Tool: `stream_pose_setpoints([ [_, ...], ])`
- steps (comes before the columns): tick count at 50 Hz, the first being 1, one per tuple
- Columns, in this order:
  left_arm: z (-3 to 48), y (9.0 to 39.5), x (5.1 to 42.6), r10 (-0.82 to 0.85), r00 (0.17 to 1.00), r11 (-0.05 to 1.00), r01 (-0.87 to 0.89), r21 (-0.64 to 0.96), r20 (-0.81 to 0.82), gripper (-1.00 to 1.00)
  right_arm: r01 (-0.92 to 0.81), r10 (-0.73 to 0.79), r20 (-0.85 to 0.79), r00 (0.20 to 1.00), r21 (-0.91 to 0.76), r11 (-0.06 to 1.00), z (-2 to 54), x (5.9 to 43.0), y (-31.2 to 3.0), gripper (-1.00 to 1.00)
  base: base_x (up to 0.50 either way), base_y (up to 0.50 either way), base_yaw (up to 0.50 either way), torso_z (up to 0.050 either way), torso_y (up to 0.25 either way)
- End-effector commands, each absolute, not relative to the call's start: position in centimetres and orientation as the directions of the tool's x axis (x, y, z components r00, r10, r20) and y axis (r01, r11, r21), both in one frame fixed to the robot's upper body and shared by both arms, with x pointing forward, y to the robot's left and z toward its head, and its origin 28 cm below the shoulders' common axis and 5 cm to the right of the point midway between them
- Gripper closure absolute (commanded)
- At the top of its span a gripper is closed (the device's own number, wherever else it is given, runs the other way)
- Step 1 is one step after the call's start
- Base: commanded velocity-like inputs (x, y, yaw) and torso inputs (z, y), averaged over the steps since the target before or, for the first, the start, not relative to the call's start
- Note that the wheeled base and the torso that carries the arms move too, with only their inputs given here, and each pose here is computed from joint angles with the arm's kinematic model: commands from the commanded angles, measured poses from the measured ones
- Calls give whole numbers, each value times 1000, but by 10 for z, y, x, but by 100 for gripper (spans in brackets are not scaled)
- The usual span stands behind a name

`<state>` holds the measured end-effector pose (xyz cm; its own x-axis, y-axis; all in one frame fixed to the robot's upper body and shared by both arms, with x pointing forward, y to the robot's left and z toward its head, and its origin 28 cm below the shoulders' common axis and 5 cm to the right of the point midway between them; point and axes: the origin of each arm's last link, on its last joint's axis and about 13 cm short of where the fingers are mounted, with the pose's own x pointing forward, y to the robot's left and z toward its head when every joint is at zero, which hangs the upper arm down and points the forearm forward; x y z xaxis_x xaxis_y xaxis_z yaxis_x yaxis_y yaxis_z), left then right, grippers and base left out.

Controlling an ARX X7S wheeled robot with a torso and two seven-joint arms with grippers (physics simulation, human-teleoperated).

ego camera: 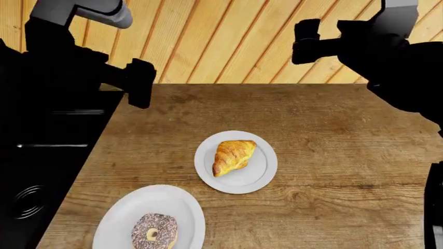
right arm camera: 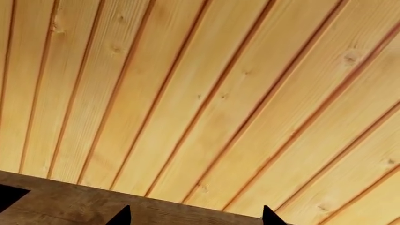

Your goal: Place the pastries on the plates.

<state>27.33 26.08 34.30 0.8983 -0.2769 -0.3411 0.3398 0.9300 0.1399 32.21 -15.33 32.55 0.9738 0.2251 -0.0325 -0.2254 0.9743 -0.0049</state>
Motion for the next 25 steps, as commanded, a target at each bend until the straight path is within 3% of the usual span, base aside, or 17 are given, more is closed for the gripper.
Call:
stream_pose_setpoints([
  [1,358,260,290,-200,939,959,247,143,-280,-100,-214,214,-10,977,-7,977,347,329,-151,-100,0,0,0,0,0],
  [25,385,258,295,-186,957,959,226,171,-223,-100,-237,239,51,970,-52,970,398,327,-145,-100,0,0,0,0,0],
])
